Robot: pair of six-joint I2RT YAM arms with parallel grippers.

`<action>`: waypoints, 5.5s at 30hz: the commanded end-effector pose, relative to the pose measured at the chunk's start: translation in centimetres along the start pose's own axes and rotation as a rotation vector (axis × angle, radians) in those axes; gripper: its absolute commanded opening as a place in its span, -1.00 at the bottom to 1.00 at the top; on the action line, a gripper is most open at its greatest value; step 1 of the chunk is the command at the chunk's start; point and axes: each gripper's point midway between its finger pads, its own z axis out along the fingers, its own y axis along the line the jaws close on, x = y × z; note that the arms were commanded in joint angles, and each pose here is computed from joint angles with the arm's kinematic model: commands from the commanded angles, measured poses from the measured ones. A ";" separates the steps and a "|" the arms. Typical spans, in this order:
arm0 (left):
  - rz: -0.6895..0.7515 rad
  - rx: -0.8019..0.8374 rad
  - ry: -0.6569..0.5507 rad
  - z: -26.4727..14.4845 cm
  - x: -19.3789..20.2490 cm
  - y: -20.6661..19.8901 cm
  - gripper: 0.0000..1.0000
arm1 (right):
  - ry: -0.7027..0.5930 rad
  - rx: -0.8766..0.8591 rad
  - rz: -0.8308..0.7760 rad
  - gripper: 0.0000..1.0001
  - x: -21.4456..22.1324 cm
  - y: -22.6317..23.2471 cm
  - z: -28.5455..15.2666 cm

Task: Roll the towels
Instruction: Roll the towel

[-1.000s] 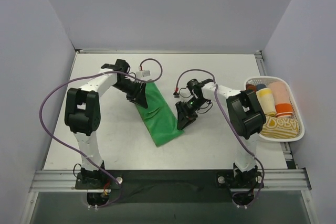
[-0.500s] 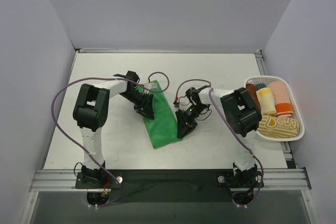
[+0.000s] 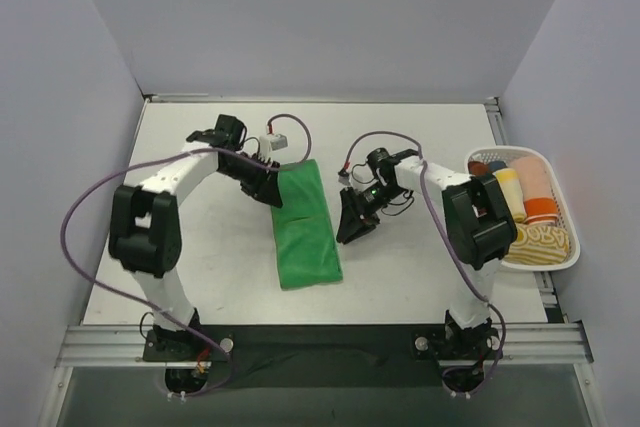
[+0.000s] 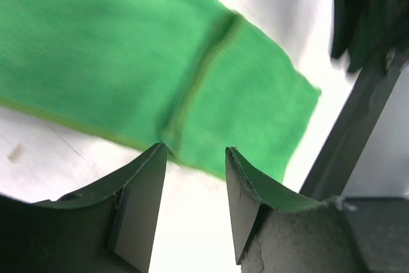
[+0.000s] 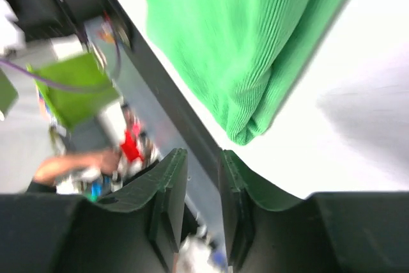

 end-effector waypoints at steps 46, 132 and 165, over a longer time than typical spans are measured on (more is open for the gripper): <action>0.909 -0.056 0.387 6.6 18.4 -16.3 -1.00 | 0.004 0.079 -0.177 -0.55 -5.1 2.1 1.5; -0.205 0.266 -0.026 4.1 4.3 -6.8 -0.19 | -0.036 0.061 0.262 -0.72 -7.1 -2.6 3.8; 0.975 -0.358 -0.057 -0.9 5.5 -10.0 0.42 | -0.150 0.148 -0.100 -0.51 -5.8 4.6 -0.8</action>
